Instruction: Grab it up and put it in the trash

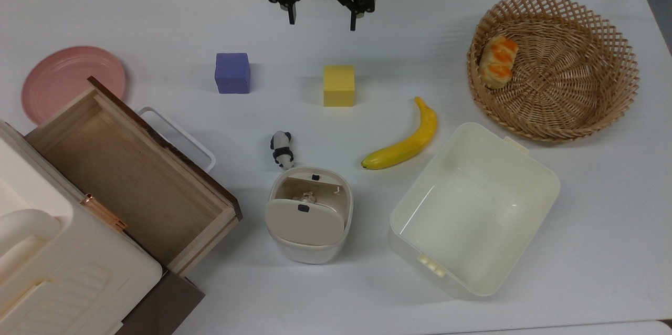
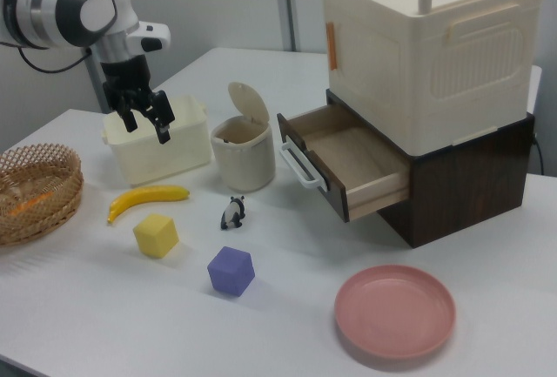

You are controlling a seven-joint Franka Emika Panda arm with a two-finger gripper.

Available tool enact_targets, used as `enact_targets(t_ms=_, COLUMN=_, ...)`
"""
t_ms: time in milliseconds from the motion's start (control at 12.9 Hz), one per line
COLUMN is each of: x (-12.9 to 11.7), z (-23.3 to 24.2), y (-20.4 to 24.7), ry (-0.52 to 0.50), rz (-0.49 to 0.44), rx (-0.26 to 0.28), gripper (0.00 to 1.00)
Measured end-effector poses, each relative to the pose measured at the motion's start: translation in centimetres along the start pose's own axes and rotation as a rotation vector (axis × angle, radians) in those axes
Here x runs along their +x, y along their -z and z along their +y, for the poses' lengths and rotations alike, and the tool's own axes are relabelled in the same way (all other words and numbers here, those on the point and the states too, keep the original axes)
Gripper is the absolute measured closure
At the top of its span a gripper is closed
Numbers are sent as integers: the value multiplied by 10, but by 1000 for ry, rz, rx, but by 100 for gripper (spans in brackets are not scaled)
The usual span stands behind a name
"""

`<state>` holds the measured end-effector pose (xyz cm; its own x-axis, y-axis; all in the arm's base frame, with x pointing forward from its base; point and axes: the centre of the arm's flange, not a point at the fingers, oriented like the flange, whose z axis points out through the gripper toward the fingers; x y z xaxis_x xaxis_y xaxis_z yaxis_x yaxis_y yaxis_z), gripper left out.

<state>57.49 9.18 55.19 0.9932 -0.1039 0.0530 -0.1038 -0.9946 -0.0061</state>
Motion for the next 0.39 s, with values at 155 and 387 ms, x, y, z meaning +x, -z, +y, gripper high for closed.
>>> enact_targets(t_ms=155, x=0, z=2, y=-3, ry=-3, rz=-6, rx=-2, gripper=0)
enact_targets(t_ms=387, x=0, z=3, y=-3, ry=-5, rz=-7, rx=-2, gripper=0)
